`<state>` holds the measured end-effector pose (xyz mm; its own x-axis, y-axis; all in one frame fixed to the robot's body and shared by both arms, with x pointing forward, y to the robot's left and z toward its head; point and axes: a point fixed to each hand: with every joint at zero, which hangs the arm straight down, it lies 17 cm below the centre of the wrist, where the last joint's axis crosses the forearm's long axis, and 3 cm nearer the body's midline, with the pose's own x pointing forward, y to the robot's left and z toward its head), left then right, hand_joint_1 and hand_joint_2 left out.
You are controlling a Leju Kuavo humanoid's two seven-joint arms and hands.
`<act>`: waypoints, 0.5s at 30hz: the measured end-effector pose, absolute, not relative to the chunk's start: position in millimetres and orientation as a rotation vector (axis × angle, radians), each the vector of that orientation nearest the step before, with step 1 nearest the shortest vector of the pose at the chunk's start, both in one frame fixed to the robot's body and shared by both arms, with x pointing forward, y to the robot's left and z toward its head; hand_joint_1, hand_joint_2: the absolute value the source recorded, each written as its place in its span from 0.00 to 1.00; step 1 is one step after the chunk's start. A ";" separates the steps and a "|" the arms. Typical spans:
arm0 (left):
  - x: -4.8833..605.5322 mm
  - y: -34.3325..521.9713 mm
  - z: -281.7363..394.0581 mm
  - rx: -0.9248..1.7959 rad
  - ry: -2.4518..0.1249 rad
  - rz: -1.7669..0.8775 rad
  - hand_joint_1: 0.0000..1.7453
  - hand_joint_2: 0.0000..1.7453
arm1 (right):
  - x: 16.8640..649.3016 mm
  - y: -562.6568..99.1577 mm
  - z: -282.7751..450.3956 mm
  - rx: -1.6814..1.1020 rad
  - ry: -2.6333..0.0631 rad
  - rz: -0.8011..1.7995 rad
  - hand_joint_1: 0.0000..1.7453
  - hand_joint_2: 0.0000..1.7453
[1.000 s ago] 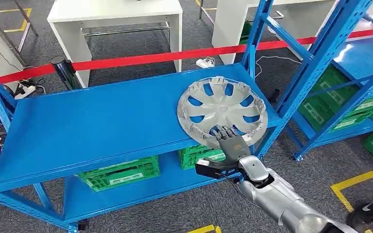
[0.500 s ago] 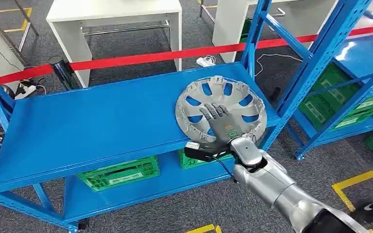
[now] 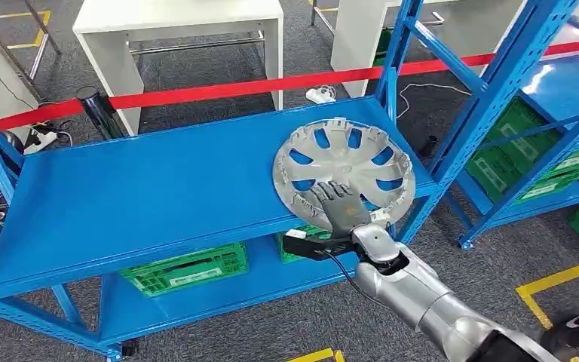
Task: Take the parts from the cabinet and place them on the table.
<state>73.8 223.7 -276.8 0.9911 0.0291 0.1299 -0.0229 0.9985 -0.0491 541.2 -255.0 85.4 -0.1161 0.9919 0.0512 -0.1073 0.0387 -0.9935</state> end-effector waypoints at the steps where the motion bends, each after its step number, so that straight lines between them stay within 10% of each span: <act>1: 73.7 224.3 -276.9 -0.047 -0.133 0.026 0.00 0.00 | 540.4 -256.9 82.1 -1.038 -1.224 1.310 0.00 1.00; 15: 68.6 235.0 -278.4 -0.032 -0.128 0.034 0.00 0.00 | 521.3 -286.3 44.0 -1.022 -1.089 1.295 0.00 1.00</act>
<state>68.6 235.0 -278.4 0.9912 0.0364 0.1275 -0.0323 0.9989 -0.0344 521.3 -286.3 44.0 -0.0224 0.9992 0.0334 -0.2046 0.0282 -0.9784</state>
